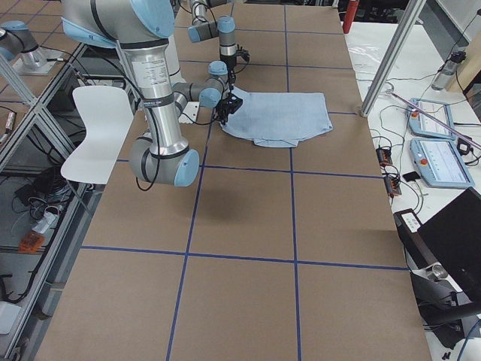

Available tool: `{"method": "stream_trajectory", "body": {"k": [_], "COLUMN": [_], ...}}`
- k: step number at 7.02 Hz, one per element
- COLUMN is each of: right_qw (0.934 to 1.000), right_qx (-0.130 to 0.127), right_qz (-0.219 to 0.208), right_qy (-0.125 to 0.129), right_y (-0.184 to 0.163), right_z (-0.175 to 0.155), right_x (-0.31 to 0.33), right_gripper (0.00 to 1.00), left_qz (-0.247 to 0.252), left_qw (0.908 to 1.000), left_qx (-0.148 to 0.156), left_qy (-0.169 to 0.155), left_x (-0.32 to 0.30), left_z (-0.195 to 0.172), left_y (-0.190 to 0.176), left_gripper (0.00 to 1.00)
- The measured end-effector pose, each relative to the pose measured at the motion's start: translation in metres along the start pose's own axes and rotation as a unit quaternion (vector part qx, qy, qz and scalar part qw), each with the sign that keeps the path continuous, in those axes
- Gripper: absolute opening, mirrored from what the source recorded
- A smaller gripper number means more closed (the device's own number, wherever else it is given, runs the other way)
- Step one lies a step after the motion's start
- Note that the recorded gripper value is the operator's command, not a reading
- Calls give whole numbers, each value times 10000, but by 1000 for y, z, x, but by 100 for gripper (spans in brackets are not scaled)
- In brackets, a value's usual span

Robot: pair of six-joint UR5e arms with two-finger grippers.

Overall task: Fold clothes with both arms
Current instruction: 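Lift the near edge with both grippers and fold it away from the robot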

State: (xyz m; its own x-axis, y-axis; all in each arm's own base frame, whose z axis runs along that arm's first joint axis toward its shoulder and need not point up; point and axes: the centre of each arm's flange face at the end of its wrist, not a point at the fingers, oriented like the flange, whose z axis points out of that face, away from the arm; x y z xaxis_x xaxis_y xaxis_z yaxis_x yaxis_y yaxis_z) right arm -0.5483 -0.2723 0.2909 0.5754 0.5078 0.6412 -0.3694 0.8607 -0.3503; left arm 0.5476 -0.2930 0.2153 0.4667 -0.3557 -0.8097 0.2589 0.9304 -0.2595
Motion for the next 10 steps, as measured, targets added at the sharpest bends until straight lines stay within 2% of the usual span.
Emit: {"method": "stream_trajectory", "body": {"k": [2, 4, 5, 7, 9, 10], "right_qw": [9997, 9982, 9965, 9896, 9789, 9775], "right_qx": [-157, -364, -552, -1173, -1848, -1934], "right_qz": [-35, -85, -123, -245, -343, -332], "right_qy": [-204, -467, -611, -795, -799, -770], "right_y": [1, 6, 11, 24, 30, 25], "right_z": [-27, -62, -84, -131, -165, -166], "right_x": [0, 4, 5, 19, 30, 28], "right_gripper": [0, 0, 0, 0, 0, 0], "left_qz": [-1, 35, 42, 67, 130, 148], "left_qw": [10000, 9998, 9995, 9973, 9943, 9940], "left_qx": [-7, -139, -290, -725, -1022, -1049], "left_qy": [34, 112, 68, -137, -262, -272], "left_x": [0, 3, 3, -6, -18, -20], "left_z": [-6, -42, -67, -118, -159, -166], "left_y": [0, 13, 22, 49, 73, 75], "left_gripper": [0, 0, 0, 0, 0, 0]}}
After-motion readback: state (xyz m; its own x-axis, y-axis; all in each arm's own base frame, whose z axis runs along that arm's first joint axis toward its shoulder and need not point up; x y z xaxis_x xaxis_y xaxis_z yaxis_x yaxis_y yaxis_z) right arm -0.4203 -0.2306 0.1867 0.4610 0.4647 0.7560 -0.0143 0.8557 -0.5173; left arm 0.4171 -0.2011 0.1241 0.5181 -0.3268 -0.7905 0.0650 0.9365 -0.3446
